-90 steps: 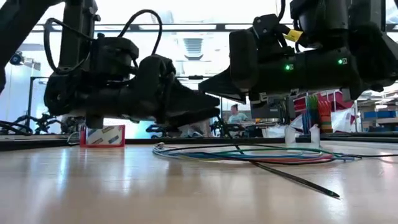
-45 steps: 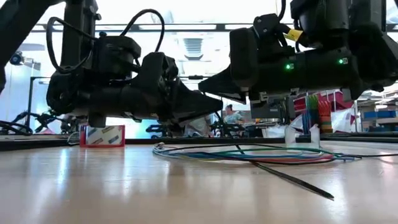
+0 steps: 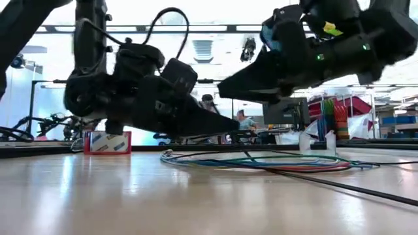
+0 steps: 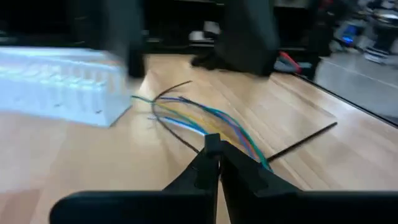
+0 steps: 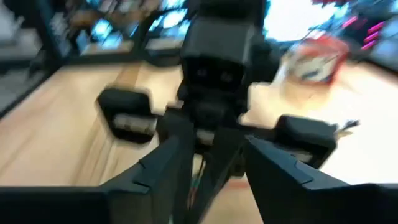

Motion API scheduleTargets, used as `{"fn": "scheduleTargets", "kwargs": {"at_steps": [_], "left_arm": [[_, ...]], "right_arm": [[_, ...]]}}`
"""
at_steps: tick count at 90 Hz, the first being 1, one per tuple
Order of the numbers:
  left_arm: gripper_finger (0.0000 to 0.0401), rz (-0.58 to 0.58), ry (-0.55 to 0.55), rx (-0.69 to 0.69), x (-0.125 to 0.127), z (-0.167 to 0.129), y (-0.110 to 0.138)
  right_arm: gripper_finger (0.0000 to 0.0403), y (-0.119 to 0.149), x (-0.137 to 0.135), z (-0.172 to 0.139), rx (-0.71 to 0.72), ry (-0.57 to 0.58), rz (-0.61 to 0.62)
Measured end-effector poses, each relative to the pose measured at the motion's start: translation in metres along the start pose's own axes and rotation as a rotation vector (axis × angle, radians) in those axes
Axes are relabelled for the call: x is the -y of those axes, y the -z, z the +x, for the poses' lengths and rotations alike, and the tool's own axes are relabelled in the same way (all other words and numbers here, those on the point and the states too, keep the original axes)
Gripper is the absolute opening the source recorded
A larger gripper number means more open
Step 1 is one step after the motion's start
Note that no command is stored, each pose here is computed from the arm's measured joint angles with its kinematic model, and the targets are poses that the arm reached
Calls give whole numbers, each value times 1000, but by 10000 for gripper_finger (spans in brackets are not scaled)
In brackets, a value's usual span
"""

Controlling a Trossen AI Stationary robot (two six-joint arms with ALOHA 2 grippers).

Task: Ziptie cables
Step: Wrap the cables together using a black zip tie

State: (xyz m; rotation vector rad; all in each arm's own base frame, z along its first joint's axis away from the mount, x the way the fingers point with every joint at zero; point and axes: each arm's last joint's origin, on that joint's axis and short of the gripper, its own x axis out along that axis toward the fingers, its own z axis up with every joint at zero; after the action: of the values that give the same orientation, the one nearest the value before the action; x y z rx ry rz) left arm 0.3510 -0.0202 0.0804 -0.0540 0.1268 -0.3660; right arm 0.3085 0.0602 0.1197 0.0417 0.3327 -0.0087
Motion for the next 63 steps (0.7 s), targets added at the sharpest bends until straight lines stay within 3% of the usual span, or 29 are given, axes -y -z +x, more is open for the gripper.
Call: {"fn": "scheduleTargets", "kwargs": {"at_steps": [22,63], "left_arm": [[0,27,52,-24,-14,17,-11],[0,55,147,-44,-17,35,-24]], "right_arm": [[163,-20,28,-12,-96,-160,42],[114,-12,41,-16,-215,-439,53]]}}
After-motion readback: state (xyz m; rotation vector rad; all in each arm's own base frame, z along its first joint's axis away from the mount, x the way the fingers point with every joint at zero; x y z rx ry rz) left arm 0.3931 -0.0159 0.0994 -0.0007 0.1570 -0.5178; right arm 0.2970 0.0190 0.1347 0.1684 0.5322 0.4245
